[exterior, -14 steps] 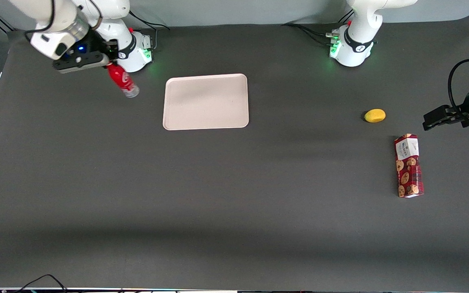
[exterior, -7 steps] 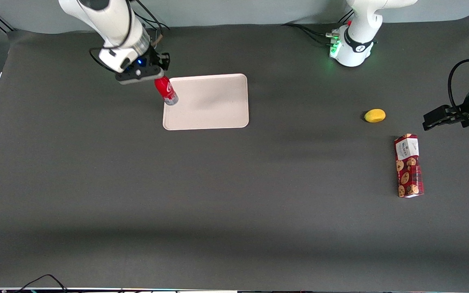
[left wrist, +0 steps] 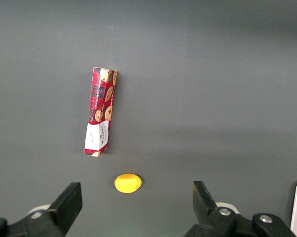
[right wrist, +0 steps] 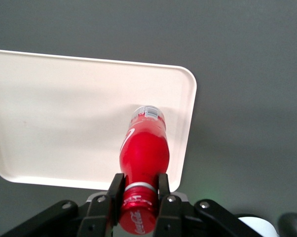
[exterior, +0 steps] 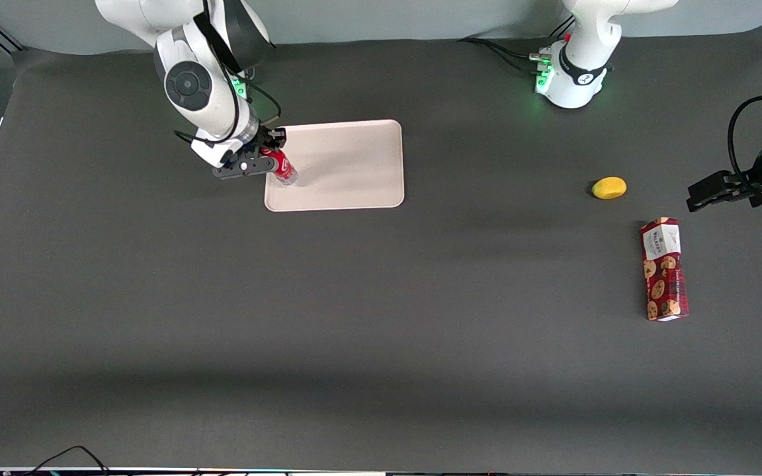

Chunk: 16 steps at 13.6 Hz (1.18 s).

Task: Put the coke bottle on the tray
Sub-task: 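Lower the bottle upright onto the tray and open the right gripper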

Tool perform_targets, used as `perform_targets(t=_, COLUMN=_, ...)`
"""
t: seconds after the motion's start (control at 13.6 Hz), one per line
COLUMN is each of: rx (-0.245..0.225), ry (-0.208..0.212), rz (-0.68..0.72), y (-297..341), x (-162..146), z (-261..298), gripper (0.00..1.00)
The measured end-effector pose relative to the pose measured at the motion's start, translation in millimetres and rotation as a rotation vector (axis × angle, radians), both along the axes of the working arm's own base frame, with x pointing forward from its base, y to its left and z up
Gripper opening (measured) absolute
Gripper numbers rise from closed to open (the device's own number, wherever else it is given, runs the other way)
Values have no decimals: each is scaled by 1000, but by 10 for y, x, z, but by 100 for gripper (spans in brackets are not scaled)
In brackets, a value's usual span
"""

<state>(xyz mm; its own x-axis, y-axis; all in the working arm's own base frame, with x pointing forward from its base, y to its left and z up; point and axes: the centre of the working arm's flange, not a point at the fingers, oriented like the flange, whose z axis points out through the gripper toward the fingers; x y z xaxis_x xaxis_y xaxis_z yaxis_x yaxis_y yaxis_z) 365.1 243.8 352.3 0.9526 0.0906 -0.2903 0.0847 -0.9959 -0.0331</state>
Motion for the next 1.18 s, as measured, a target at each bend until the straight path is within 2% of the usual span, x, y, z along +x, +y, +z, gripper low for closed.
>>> perform_targets(t=0.22, rx=-14, ry=14, rz=-9, y=-36, x=-75, z=-157, gripper=32)
perform_targets(t=0.89, rx=-30, ry=3, rz=-41, y=84, x=-187, z=-380, gripper=32)
perform_targets(t=0.96, rx=-30, ry=3, rz=-41, y=85, x=-187, z=-380, gripper=36)
perform_targets(t=1.18, rx=-31, ry=3, rz=-43, y=85, x=-187, z=-380, gripper=66)
